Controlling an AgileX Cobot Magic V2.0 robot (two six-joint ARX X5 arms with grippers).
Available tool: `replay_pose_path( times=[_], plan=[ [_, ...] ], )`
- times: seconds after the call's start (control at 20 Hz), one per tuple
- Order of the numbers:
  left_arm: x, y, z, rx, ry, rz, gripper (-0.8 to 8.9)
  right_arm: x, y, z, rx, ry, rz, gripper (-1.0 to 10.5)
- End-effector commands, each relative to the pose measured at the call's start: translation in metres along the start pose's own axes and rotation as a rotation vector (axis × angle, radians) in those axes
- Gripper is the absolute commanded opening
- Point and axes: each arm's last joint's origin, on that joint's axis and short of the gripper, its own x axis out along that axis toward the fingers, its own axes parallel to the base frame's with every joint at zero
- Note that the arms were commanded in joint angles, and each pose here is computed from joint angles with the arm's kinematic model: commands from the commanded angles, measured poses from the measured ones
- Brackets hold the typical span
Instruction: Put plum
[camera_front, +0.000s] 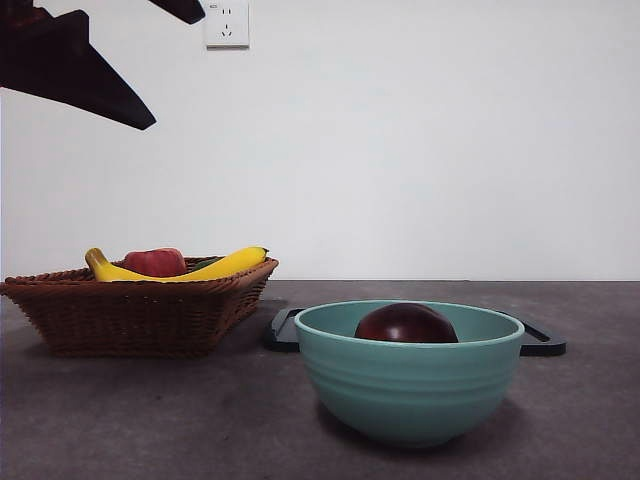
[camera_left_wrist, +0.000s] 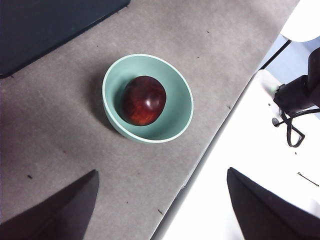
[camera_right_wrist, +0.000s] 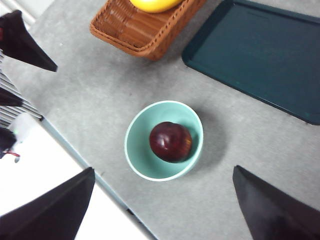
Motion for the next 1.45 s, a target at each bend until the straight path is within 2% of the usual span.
replay_pose_path(
  times=[0.05,0.2,0.35,0.45,0.65,0.8,0.95,1.05,1.35,1.45],
  plan=[
    [-0.001,-0.002,0.004,0.012,-0.016,-0.012,4.01,0.005,-0.004,0.000,0.041,0.023,-0.030,4.4],
    [-0.001,-0.002,0.004,0.016,-0.022,-0.012,4.01,0.025,-0.015,-0.006,0.101,0.075,-0.028,4.4],
    [-0.001,-0.002,0.005,0.018,-0.027,-0.011,4.01,0.056,-0.028,-0.014,0.171,0.109,-0.008,3.9],
    [-0.001,-0.002,0.005,0.018,-0.027,-0.011,4.01,0.074,-0.032,-0.015,0.187,0.129,-0.001,3.8],
    [-0.001,-0.002,0.005,0.018,-0.027,-0.011,4.01,0.112,-0.034,-0.013,0.158,0.205,-0.074,3.7],
    [-0.001,-0.002,0.005,0.018,-0.027,-0.011,4.01,0.140,-0.035,-0.014,0.136,0.266,-0.115,2.7],
    [-0.001,-0.002,0.005,0.018,-0.027,-0.011,4.01,0.164,-0.036,-0.017,0.122,0.311,-0.153,2.6],
    [-0.001,-0.002,0.005,0.018,-0.027,-0.011,4.01,0.177,-0.037,-0.018,0.120,0.328,-0.148,2.4],
    [-0.001,-0.002,0.005,0.018,-0.027,-0.011,4.01,0.195,-0.039,-0.020,0.118,0.337,-0.160,0.5],
    [-0.001,-0.002,0.005,0.019,-0.027,-0.011,4.01,0.196,-0.039,-0.020,0.115,0.333,-0.157,0.3]
  ],
)
